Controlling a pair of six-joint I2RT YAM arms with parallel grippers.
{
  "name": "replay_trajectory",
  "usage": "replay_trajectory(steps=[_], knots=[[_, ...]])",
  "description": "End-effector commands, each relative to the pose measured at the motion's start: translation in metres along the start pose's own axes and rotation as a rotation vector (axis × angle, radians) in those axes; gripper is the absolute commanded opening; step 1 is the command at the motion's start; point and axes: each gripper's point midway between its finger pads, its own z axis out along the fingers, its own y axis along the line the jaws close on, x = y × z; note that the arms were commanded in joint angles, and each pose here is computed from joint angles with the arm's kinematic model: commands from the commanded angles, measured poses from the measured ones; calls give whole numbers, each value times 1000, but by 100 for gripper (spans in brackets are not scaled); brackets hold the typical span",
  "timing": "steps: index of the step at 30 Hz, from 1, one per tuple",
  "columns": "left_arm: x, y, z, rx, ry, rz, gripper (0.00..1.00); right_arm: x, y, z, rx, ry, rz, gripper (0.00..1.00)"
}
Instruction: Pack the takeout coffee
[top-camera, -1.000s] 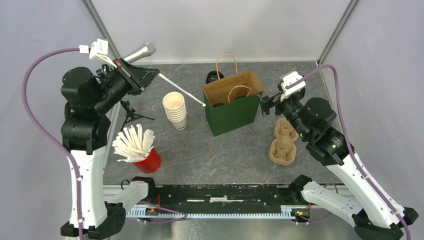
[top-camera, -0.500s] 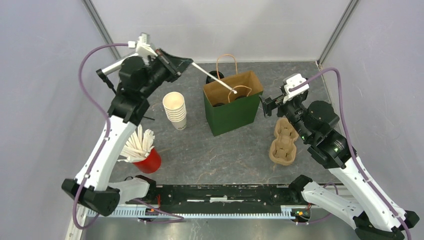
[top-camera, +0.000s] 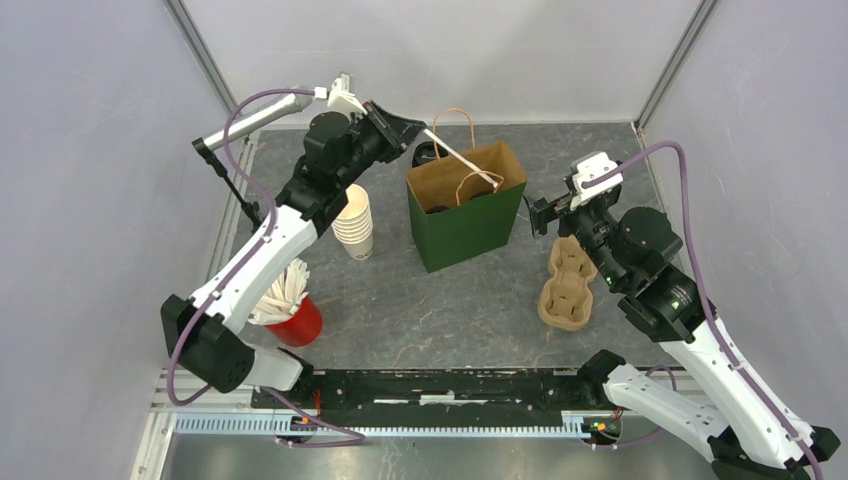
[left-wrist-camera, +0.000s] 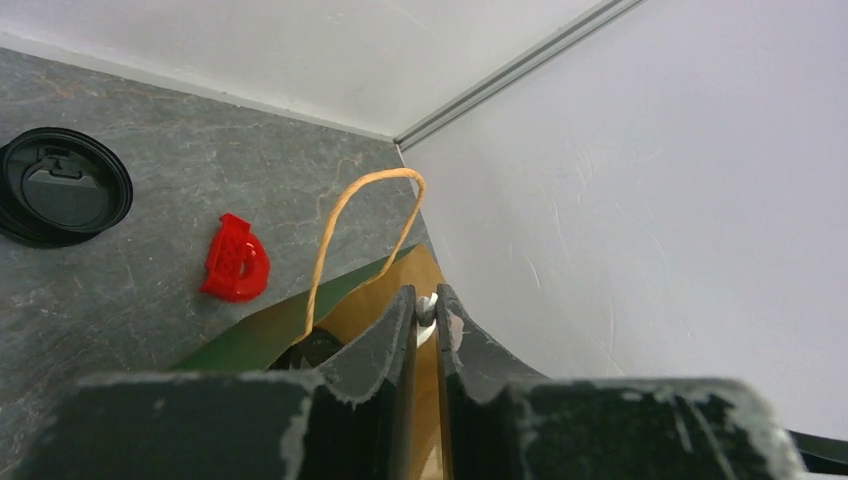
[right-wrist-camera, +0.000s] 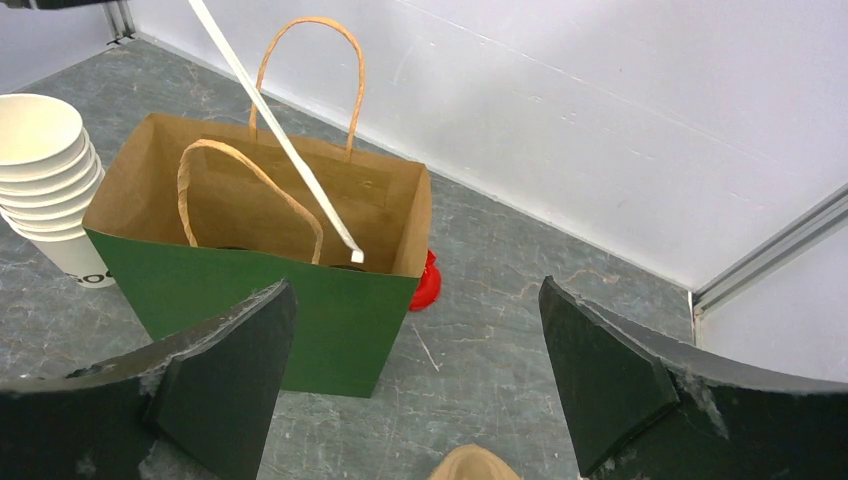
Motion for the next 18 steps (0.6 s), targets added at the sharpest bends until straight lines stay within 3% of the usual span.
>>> replay_trajectory(steps=[1, 5, 9, 11, 16, 17, 18], knots=[[-1, -10, 14, 40, -46, -26, 20, -9, -6, 0, 21, -23, -12, 98], [11, -5, 12, -11, -15, 46, 36, -8, -5, 1, 20, -18, -11, 98], [7, 1, 0, -94, 13, 97, 61, -9, -2, 4, 8, -21, -3, 98], [4, 9, -14, -176, 46, 148, 66, -9, -1, 6, 6, -19, -3, 98], [-24, 36, -85, -458, 59, 278, 77, -7, 1, 9, -2, -12, -6, 98], [-27, 44, -104, -531, 74, 304, 83, -6, 2, 9, -3, -10, -7, 98], [-33, 51, -124, -597, 71, 328, 97, -5, 2, 9, -6, -9, -6, 98]])
